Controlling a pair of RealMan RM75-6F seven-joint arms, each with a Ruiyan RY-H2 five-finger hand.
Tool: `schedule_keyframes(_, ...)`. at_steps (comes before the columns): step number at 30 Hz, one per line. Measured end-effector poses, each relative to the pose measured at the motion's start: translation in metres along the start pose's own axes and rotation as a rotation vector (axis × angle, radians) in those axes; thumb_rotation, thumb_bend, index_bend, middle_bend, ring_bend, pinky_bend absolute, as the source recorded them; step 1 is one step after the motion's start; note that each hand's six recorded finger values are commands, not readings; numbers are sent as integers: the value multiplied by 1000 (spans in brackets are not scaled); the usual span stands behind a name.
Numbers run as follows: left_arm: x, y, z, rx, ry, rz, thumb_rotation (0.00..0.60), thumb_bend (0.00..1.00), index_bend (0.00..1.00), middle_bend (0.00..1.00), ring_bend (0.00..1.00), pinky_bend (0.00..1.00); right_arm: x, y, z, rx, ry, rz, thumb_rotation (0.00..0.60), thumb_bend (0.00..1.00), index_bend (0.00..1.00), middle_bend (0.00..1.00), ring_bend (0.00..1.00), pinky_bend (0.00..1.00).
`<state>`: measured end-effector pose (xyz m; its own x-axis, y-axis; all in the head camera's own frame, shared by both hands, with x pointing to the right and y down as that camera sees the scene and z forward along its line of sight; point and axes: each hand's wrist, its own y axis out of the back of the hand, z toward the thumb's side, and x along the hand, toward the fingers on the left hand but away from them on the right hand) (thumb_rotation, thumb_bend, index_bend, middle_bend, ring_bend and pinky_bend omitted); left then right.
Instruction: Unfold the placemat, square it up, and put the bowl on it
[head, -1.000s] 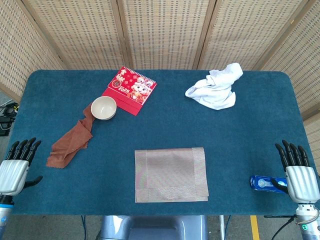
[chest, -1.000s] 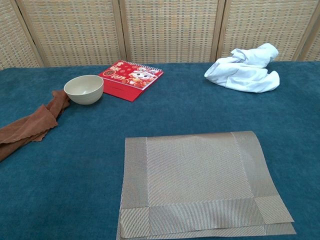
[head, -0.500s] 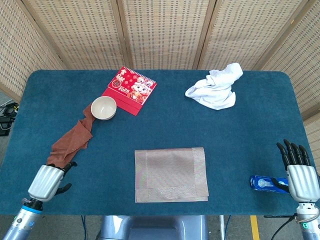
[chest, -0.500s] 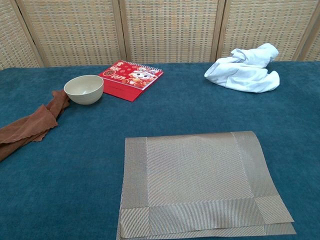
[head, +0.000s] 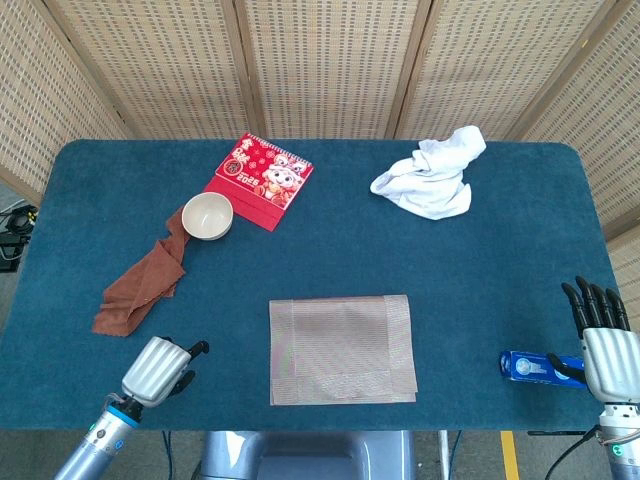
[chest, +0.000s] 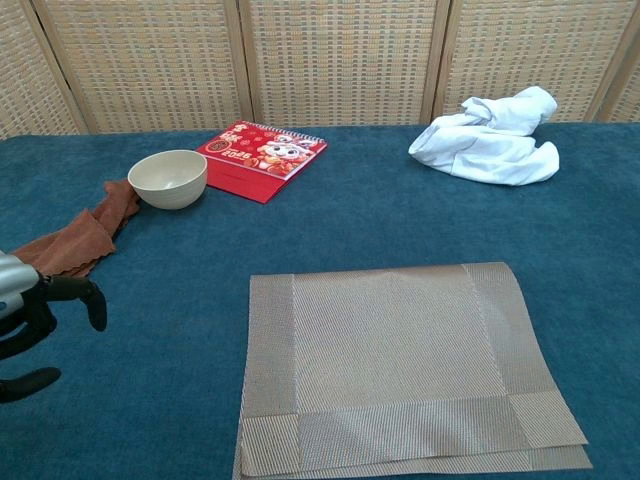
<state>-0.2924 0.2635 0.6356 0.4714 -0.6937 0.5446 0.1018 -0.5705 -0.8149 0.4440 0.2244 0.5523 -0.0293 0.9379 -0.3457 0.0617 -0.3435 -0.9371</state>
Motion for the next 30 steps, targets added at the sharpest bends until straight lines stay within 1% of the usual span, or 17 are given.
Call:
schedule_keyframes(5, 15, -11, 27, -6, -52, -26, 600, 340, 416, 873, 845, 718, -1, 2, -4, -17, -12, -7, 600, 138, 43, 0, 0, 0)
schedule_keyframes(10, 28, -20, 52, -10, -91, -36, 600, 339, 450, 873, 845, 718, -2, 4, -7, -27, -19, -12, 600, 139, 43, 0, 0, 0)
schedule_keyframes(17, 40, -27, 81, -12, -132, -46, 600, 340, 451, 873, 845, 718, -2, 6, -9, -37, -25, -14, 600, 138, 44, 0, 0, 0)
schedule_keyframes(24, 40, -37, 101, -14, -164, -67, 600, 340, 456, 873, 845, 718, -2, 6, -9, -43, -26, -16, 600, 139, 44, 0, 0, 0)
schedule_keyframes(30, 42, -45, 110, -6, -181, -75, 600, 340, 465, 873, 845, 718, -2, 5, -9, -44, -28, -11, 600, 139, 44, 0, 0, 0)
